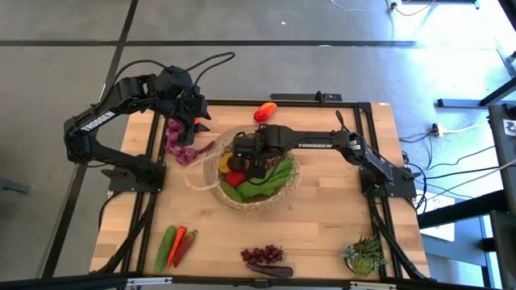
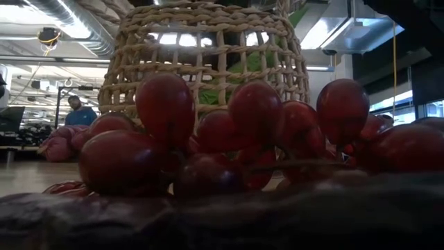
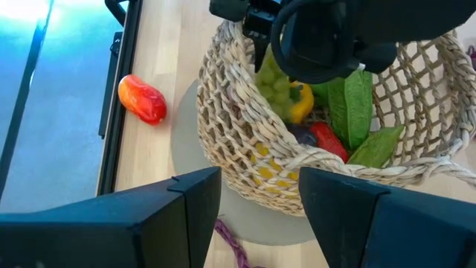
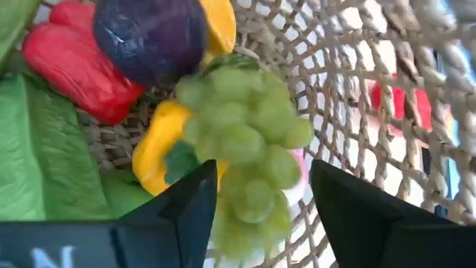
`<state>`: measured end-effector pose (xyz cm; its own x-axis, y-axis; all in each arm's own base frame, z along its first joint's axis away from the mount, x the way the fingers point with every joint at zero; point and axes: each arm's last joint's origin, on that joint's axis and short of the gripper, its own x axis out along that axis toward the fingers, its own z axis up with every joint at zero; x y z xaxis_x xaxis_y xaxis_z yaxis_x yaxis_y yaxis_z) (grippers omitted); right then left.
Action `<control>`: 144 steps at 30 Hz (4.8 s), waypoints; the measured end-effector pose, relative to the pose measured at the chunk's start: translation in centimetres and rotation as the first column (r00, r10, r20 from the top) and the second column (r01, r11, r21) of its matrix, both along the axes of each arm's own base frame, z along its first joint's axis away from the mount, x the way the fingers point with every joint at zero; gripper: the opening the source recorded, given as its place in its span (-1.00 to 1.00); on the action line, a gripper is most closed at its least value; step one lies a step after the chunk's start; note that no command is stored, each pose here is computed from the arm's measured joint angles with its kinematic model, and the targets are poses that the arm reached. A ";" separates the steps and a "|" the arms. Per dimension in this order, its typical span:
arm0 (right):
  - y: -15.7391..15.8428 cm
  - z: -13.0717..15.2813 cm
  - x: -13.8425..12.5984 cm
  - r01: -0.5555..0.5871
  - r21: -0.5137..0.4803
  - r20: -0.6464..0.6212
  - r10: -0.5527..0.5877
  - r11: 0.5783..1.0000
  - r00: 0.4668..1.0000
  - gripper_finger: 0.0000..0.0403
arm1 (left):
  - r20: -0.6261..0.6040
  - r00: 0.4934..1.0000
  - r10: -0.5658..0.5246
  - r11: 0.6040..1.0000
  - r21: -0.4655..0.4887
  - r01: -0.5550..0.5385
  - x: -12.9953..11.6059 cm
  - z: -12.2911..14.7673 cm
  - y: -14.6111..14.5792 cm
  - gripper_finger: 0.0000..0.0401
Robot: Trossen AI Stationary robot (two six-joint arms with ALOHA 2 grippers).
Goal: Build produce basket
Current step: Put the green grapes into the brown basket, then put the green cucumber into the brown basket
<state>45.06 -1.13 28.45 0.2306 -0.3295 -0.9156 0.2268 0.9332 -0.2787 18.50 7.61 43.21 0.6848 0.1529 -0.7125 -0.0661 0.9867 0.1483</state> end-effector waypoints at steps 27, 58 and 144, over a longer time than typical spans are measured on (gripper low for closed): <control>2.4 14.4 -8.7 0.200 -0.101 0.416 -0.141 0.975 0.898 0.11 | -0.143 0.983 0.114 0.978 -0.161 -0.137 -1.2 -1.0 -0.5 -0.15; 1.6 16.3 -21.4 -0.110 0.074 0.462 0.064 0.991 0.885 0.11 | -0.412 0.788 0.457 0.555 -0.560 -0.615 -7.2 -7.7 -6.3 -0.15; 3.8 7.2 -19.6 -0.581 0.523 0.555 0.268 0.623 0.788 0.11 | -0.626 0.362 0.691 0.369 -0.125 -0.921 -5.0 -26.9 -34.0 -0.15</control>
